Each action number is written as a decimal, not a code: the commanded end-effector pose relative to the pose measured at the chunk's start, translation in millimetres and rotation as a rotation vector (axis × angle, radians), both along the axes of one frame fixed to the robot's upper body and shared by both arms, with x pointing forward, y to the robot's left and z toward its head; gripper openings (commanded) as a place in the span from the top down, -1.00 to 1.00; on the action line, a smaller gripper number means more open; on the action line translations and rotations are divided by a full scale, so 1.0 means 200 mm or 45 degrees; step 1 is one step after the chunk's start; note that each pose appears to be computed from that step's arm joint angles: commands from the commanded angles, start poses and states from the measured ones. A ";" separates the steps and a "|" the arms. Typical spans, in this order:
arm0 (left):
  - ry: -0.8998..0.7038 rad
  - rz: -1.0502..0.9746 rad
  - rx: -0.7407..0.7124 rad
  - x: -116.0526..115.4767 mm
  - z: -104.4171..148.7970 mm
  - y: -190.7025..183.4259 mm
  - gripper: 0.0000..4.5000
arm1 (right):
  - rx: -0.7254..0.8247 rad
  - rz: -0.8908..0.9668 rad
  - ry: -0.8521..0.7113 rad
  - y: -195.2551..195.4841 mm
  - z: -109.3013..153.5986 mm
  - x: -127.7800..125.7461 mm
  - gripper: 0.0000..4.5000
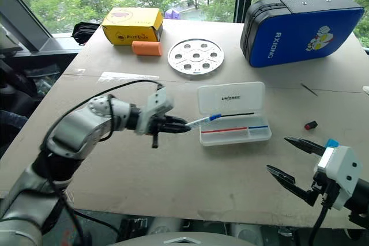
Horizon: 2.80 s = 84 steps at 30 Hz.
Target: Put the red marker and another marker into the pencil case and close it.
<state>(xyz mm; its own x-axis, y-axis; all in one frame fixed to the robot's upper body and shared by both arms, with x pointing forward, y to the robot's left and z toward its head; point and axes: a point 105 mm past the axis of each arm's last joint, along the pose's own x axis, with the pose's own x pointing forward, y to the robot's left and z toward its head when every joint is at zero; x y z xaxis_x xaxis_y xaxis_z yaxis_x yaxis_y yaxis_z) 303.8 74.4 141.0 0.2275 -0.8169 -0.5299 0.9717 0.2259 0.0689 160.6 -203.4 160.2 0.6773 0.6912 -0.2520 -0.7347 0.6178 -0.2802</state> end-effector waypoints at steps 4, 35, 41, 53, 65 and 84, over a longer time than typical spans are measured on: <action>-0.033 -0.036 0.030 0.09 0.00 -0.19 0.96 | -0.016 -0.057 -0.055 -0.03 0.04 -0.04 -0.70; -0.092 -0.232 -0.347 -0.19 0.22 -0.16 -0.90 | 0.054 -0.583 0.019 -0.21 -0.05 0.06 -0.70; 0.045 -0.330 -0.465 -0.40 0.26 0.00 -0.90 | 0.025 -1.254 0.221 -0.46 -0.22 0.17 -0.70; -0.018 -0.353 -0.435 -0.56 0.30 0.05 -0.94 | 0.162 -1.704 0.629 -0.58 -0.46 0.19 0.07; -0.078 -0.231 -0.592 -0.75 0.31 0.06 -0.94 | -0.117 -0.359 0.194 -0.12 -0.03 0.32 0.72; -0.057 0.076 -0.446 -0.61 0.23 0.42 -0.94 | -0.593 0.850 0.164 0.58 -0.08 0.60 0.72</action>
<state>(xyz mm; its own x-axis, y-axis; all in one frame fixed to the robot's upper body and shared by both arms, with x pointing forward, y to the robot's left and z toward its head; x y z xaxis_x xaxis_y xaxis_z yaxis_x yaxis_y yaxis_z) 186.6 163.7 179.8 0.3189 -0.9240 -0.2111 0.9438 0.3299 -0.0183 279.6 -89.8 138.0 0.1000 0.7527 -0.6508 -0.9644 -0.0877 -0.2497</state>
